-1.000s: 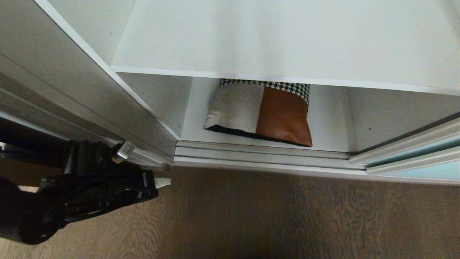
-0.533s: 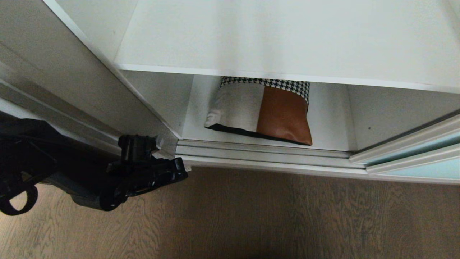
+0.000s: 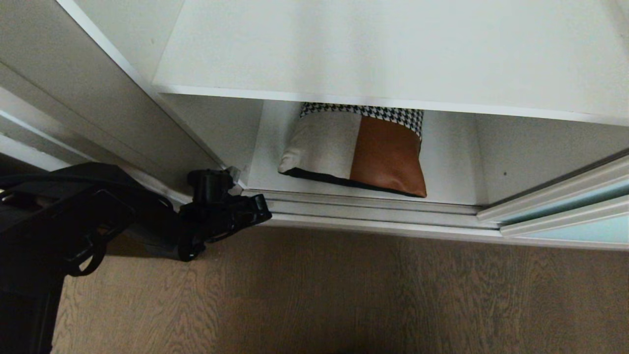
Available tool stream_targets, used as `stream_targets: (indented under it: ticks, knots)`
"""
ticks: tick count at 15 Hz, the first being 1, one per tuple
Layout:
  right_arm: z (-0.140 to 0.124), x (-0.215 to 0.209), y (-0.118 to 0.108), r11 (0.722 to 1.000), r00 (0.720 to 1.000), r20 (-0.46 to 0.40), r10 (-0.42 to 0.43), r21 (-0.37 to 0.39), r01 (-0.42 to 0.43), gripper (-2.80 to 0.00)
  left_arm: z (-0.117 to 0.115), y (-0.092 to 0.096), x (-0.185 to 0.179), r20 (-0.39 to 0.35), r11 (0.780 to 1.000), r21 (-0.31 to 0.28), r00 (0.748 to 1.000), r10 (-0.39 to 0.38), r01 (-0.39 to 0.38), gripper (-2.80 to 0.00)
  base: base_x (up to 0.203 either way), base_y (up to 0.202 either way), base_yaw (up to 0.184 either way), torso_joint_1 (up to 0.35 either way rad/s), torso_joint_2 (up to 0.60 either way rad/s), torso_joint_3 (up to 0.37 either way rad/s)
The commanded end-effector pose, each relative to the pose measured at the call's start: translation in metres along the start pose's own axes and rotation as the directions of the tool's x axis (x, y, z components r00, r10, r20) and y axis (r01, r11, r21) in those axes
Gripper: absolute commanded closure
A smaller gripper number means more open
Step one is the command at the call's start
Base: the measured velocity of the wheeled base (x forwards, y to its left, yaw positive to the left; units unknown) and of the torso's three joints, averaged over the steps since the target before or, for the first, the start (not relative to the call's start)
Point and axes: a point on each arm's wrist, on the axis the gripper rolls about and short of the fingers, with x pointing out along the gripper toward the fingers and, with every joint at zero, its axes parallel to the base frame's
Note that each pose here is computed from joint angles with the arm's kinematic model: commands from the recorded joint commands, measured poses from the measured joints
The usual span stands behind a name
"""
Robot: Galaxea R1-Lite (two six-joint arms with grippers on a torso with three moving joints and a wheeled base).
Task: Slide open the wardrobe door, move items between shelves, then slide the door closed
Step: Place the pillow on the higher shelf
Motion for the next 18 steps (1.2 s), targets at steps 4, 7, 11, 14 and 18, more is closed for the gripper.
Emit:
stream_targets:
  ticks: [4, 7, 11, 14, 18]
  knots:
    - [0.000, 0.000, 0.000, 1.000, 1.000, 0.000, 0.001, 0.001, -0.001, 0.00, -0.020, -0.037, -0.008, -0.038, 0.997, 0.028, 0.997, -0.067, 0.068, 0.00, 0.000, 0.000, 0.000, 0.000, 0.00, 0.000]
    - [0.000, 0.000, 0.000, 1.000, 1.000, 0.002, 0.001, 0.000, -0.001, 0.00, -0.020, -0.039, -0.001, -0.024, 0.998, 0.032, 0.999, -0.048, 0.049, 0.00, 0.000, 0.000, 0.000, 0.000, 0.00, 0.000]
    - [0.000, 0.000, 0.000, 1.000, 1.000, 0.002, 0.001, -0.001, -0.001, 0.00, -0.024, -0.027, 0.036, 0.015, 0.999, 0.032, 1.000, 0.013, -0.014, -2.80, 0.000, 0.000, 0.000, 0.000, 0.00, 0.000]
    - [0.000, 0.000, 0.000, 1.000, 1.000, 0.000, 0.001, 0.001, -0.001, 0.00, -0.020, -0.022, 0.062, 0.078, 0.997, 0.033, 0.995, 0.065, -0.067, -2.80, 0.000, 0.000, 0.000, 0.000, 0.00, 0.000]
    - [0.000, 0.000, 0.000, 1.000, 1.000, 0.002, 0.001, 0.001, -0.001, 0.00, -0.002, -0.030, 0.065, 0.148, 0.998, 0.041, 0.988, 0.039, -0.045, -2.80, 0.000, 0.000, 0.000, 0.000, 0.00, 0.000]
